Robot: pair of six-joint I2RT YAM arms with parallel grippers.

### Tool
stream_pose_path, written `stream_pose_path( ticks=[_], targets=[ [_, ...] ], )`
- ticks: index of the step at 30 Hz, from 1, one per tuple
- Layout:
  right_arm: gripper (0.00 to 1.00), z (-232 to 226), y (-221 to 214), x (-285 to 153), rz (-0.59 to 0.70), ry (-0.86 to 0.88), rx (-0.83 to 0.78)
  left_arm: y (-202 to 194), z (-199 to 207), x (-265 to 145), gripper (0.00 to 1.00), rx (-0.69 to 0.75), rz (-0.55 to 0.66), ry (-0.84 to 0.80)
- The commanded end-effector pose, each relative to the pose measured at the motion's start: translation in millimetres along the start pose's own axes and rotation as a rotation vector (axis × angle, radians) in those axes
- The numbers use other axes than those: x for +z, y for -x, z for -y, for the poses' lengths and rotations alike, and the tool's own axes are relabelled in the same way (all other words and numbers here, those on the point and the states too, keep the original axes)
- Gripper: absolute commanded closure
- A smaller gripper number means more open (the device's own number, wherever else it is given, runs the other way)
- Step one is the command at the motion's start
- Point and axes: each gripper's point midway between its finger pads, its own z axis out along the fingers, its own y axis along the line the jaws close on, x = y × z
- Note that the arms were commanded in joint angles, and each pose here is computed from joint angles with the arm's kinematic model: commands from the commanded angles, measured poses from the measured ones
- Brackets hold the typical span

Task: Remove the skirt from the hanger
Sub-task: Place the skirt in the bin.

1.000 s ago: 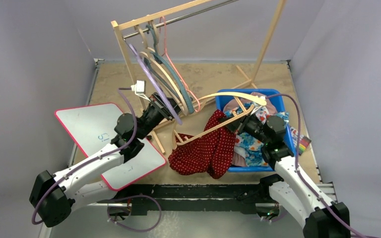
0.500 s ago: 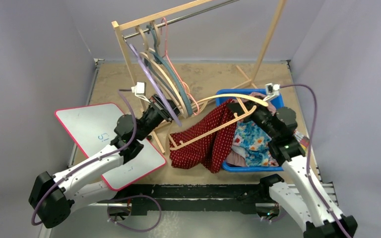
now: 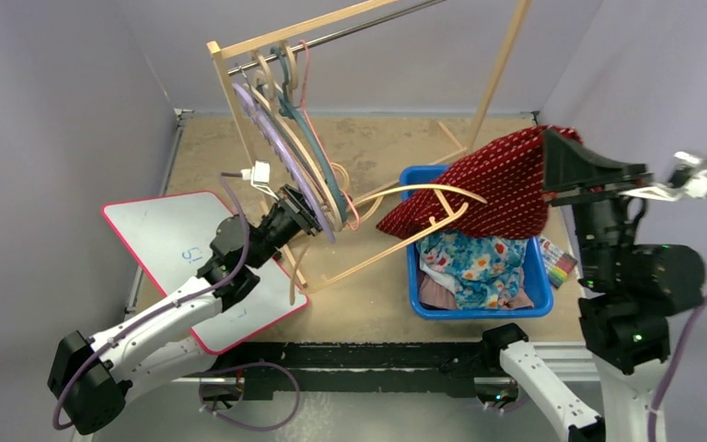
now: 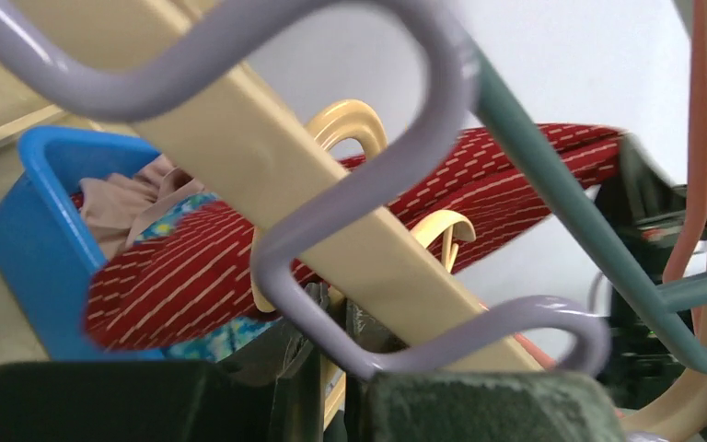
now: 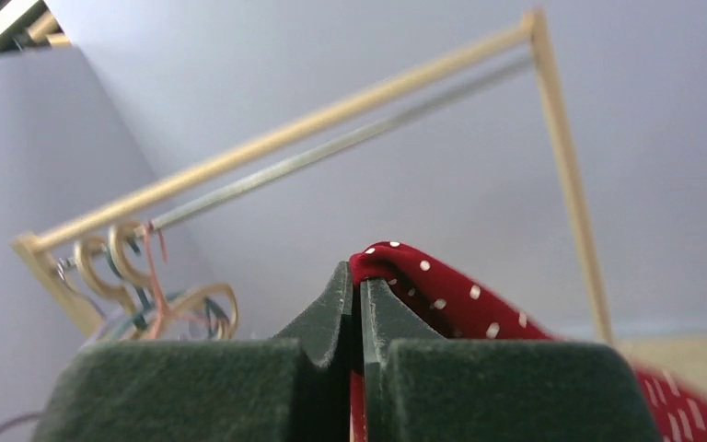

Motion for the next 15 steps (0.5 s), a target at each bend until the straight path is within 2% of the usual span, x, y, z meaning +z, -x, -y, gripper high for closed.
stream_pose_path(
  ticks=[1, 9, 15],
  targets=[
    [1.00, -16.9, 70.8, 8.4, 0.140, 0.001, -0.143, -1.7, -6.9, 3.6, 1.00, 0.036, -0.009, 0.019],
    [1.00, -45.9, 118.3, 14.6, 0.198, 0.071, -0.225, -16.4, -40.0, 9.0, 1.00, 0.040, -0.079, 0.162],
    [1.00, -37.2, 113.3, 14.5, 0.193, 0.038, -0.250, -19.2, -46.2, 8.2, 1.00, 0.054, -0.096, 0.190]
  ],
)
